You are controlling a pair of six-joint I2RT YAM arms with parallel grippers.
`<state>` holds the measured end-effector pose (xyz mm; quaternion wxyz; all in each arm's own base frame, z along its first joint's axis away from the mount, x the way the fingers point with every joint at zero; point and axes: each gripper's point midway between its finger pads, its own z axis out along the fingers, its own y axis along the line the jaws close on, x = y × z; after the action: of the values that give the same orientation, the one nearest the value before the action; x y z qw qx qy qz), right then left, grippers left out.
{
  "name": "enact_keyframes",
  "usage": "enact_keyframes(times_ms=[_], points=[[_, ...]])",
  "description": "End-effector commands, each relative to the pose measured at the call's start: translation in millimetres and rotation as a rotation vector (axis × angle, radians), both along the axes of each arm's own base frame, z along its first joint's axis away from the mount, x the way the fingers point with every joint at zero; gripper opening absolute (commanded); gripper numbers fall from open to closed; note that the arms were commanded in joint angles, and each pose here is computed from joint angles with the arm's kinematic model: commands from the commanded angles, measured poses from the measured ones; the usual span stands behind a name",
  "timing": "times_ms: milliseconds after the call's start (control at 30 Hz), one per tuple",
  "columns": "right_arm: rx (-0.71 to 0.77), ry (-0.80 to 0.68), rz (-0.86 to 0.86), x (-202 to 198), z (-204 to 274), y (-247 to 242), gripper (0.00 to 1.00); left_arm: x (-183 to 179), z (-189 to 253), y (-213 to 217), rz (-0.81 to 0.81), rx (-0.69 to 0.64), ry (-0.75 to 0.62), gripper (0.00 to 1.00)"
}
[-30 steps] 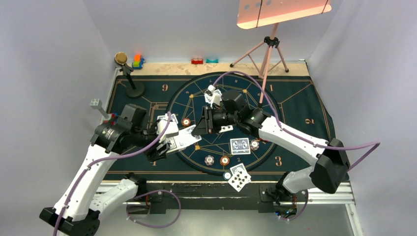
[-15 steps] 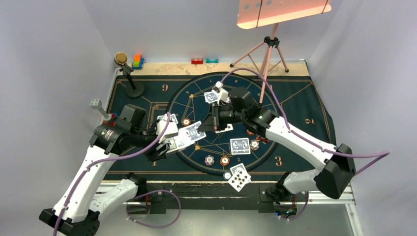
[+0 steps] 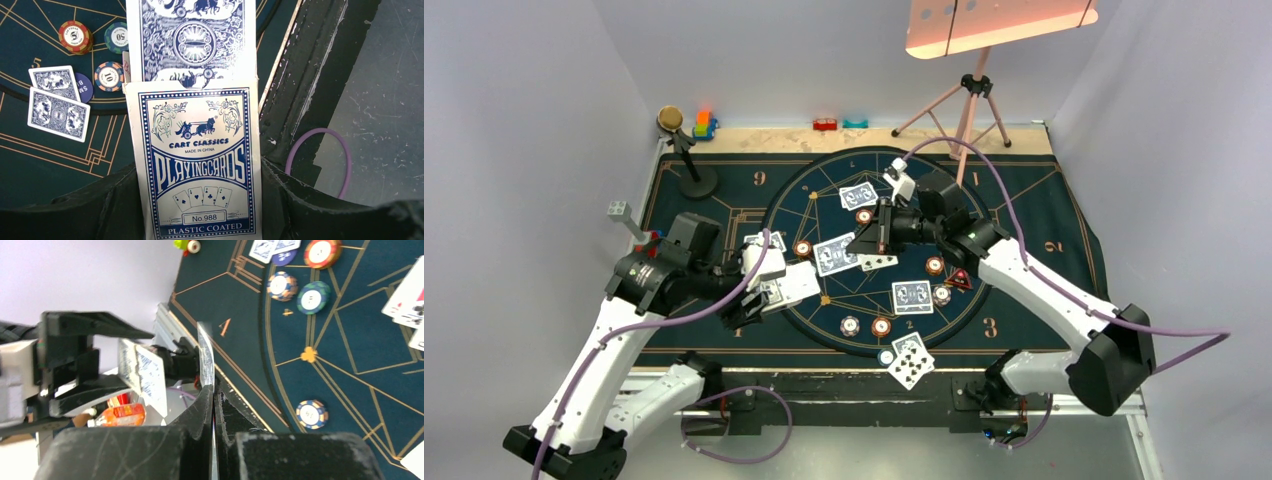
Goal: Distribute texas hold em gaming equipment
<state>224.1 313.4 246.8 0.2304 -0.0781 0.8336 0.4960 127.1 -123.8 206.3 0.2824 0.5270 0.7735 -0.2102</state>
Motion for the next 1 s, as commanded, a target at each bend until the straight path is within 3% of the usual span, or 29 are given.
enact_keyframes(times_ms=[0, 367, 700, 967], points=[[-0.014, 0.015, -0.056, 25, -22, -10, 0.00, 4, 14, -4, -0.004, -0.038, -0.060, 0.00], [-0.190, 0.144, -0.122, 76, -138, -5, 0.00, 1, 18, -5, -0.009, -0.051, -0.057, 0.00], [-0.379, 0.133, -0.241, 99, -182, -28, 0.00, 1, 17, -5, -0.013, -0.051, -0.057, 0.00], [-0.495, 0.149, -0.282, 89, -184, -44, 0.48, 1, 17, -6, -0.014, -0.054, -0.053, 0.00]])
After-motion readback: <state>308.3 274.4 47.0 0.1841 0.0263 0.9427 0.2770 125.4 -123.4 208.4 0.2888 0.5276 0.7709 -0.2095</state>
